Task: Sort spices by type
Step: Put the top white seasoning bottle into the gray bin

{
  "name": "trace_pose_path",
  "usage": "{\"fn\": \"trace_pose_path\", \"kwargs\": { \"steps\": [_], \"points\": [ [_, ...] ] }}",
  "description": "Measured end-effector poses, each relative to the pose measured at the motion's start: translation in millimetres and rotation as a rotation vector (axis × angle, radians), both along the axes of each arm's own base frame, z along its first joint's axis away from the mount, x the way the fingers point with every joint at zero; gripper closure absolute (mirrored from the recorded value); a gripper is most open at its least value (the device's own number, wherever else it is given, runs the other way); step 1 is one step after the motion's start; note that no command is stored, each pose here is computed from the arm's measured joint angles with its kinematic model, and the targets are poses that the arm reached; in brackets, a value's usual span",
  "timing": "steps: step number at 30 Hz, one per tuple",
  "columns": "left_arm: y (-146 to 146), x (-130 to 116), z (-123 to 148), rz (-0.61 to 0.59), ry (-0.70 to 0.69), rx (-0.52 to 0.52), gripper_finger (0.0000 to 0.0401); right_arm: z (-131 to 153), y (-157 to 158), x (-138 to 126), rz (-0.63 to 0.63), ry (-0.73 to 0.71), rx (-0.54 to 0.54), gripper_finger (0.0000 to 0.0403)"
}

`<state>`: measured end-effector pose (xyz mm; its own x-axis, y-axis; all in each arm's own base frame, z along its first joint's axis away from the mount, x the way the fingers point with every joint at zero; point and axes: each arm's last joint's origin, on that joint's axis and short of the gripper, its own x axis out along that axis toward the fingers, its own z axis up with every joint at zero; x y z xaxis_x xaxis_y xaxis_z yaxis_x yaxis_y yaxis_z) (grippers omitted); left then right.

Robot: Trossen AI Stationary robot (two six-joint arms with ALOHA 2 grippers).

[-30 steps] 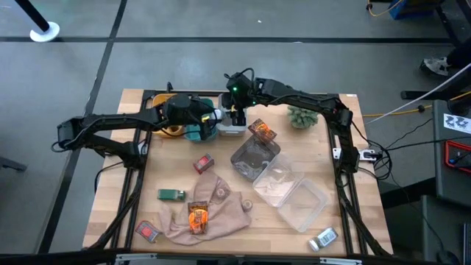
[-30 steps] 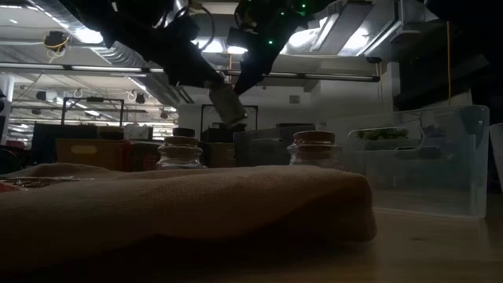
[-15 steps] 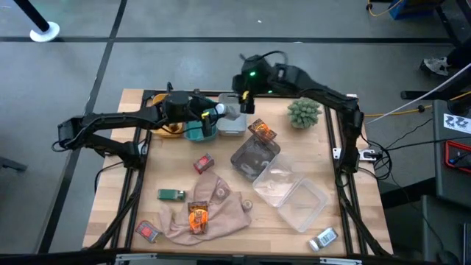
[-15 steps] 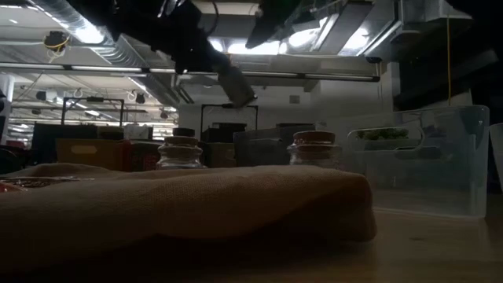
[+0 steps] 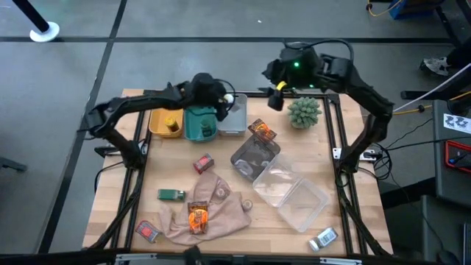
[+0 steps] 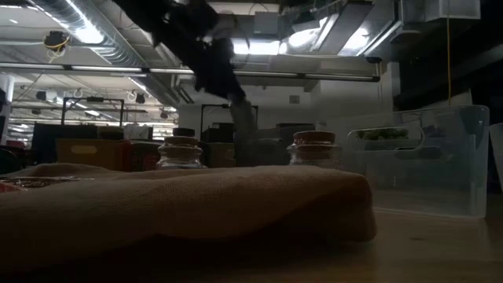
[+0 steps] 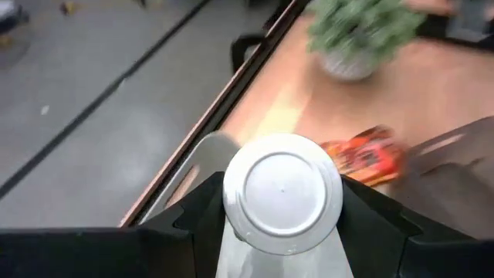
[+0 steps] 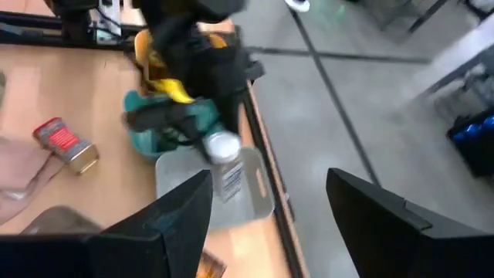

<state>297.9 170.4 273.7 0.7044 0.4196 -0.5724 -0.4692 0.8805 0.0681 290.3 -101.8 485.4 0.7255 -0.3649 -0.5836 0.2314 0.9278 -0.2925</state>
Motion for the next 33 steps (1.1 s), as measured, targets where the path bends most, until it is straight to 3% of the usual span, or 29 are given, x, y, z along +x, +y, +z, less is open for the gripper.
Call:
{"fn": "trace_pose_path", "kwargs": {
  "steps": [7, 18, 33],
  "points": [
    [30.9, 13.2, -24.9, 0.054, 0.091, -0.059, 0.0211, -9.8, 3.7, -10.8, -0.036, 0.114, 0.084, 0.0148],
    [42.1, 19.1, -64.6, 0.078, 0.195, -0.152, 0.0204, -33.8, -0.4, 0.5, -0.031, 0.188, 0.099, 0.0148],
    [44.7, 22.9, -66.8, 0.068, 0.178, -0.127, 0.0160, -53.4, -2.3, 5.9, -0.031, 0.258, 0.121, 0.0148]
  ]
}}
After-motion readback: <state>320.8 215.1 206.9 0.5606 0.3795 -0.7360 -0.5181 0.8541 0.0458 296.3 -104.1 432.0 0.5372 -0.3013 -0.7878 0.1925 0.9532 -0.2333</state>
